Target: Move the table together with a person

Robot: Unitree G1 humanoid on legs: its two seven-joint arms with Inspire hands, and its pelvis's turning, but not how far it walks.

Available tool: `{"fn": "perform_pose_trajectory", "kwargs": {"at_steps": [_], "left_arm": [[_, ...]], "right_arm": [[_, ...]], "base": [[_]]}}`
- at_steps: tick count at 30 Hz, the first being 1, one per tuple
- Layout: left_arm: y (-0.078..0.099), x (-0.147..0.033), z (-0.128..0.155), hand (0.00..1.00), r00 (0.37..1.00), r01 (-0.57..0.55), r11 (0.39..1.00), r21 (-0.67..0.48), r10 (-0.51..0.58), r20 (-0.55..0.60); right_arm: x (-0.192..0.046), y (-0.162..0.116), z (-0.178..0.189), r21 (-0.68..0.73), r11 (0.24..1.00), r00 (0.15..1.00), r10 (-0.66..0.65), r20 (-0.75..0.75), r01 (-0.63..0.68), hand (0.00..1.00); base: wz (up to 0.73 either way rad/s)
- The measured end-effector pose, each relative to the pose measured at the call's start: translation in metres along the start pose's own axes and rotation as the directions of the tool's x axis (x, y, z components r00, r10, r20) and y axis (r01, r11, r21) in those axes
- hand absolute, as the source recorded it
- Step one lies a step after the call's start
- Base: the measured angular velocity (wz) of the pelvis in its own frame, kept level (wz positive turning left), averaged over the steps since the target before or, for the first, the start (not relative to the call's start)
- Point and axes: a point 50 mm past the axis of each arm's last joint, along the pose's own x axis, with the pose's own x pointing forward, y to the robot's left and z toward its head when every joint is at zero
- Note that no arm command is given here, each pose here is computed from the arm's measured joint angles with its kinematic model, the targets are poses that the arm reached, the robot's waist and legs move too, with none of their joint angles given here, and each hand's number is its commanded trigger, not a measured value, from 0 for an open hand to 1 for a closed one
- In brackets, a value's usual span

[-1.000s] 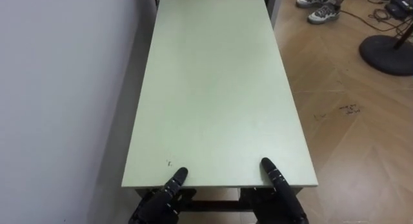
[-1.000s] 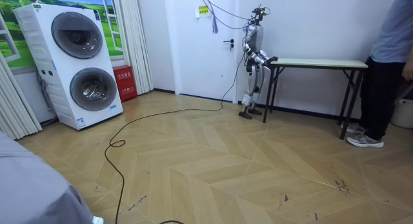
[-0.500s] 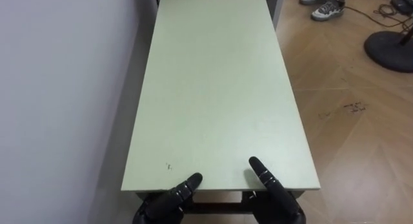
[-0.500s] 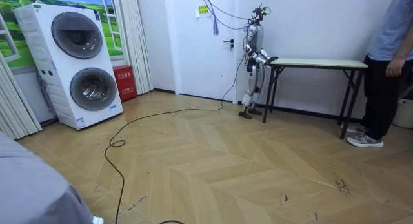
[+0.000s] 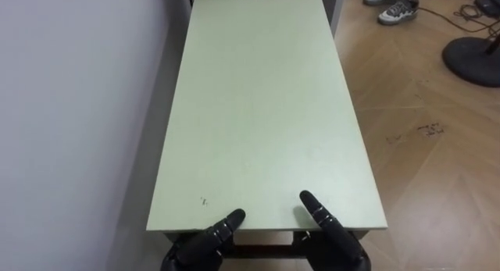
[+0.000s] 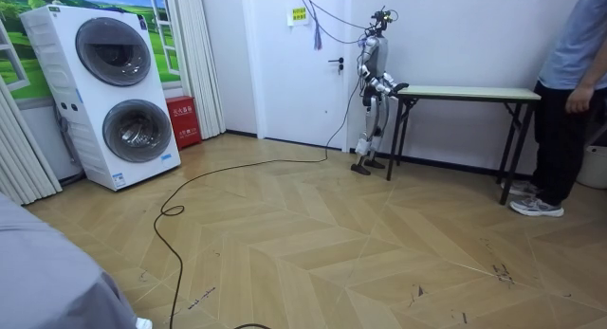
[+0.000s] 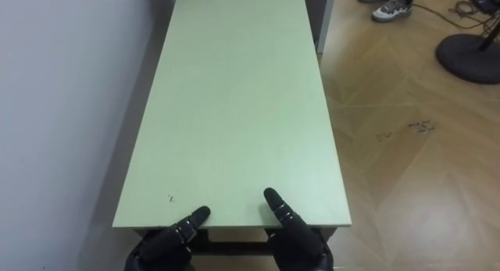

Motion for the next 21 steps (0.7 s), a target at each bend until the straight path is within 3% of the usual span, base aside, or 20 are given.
{"fn": "perform_pose_trajectory", "kwargs": {"at_steps": [14, 21], "left_arm": [[0.000, -0.001, 0.003, 0.00, 0.999, 0.045, 0.985, 0.169, -0.041, -0.025], [-0.004, -0.004, 0.007, 0.00, 0.989, 0.146, 0.947, 0.285, -0.132, -0.069]], "right_arm": [[-0.004, -0.002, 0.009, -0.211, 0.976, 0.998, 0.041, -0.055, -0.051, 0.00], [-0.009, -0.003, 0.010, -0.340, 0.930, 0.984, 0.089, -0.152, -0.137, 0.00]], "base": [[0.00], [0.00]]}}
